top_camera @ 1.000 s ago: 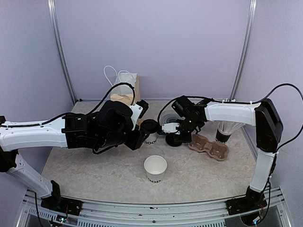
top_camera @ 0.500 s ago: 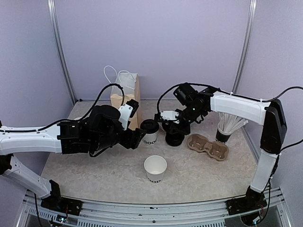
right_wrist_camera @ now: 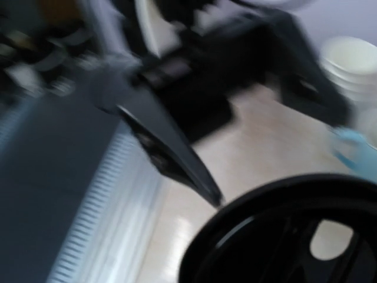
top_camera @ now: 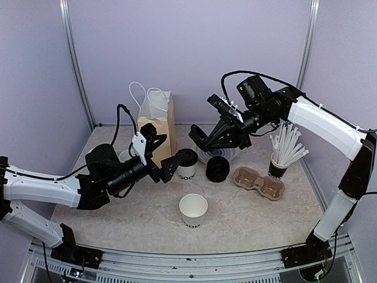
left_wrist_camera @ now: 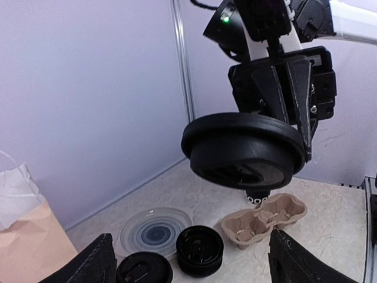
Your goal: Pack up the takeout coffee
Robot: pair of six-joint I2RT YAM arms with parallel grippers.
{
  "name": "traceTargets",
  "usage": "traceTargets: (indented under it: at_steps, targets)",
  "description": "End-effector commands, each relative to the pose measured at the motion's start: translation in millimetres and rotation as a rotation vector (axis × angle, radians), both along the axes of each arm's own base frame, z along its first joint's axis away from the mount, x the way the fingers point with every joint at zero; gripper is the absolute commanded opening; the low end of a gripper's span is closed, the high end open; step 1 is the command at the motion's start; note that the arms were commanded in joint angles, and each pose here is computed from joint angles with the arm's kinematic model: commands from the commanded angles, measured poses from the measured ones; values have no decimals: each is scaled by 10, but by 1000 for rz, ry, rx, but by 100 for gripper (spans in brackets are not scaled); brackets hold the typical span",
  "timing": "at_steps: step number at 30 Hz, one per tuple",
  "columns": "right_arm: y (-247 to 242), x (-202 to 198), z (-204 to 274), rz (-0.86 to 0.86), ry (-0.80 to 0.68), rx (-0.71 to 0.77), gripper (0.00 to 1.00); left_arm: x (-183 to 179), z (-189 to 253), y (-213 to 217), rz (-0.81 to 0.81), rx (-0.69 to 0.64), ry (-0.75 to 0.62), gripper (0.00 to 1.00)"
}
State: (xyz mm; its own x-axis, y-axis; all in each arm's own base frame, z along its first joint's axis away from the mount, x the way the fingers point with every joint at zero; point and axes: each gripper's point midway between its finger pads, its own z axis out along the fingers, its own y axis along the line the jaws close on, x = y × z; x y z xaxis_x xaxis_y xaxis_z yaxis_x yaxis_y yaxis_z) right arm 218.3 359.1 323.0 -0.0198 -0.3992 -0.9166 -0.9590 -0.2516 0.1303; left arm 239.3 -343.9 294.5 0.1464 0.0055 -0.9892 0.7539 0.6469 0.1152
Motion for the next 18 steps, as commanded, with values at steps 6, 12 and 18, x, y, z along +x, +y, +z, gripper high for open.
traceTargets:
  at_steps: [6, 12, 18]
  targets:
    - [-43, -335, 435, 174, 192, 155, 7, -269, 513, -417, -117, -112, -234, 87]
    - [-52, -346, 407, 174, 199, 154, 7, -284, 559, -539, -134, -143, -242, 88]
    - [-51, -345, 380, 171, 204, 148, 8, -284, 577, -645, -147, -155, -240, 86]
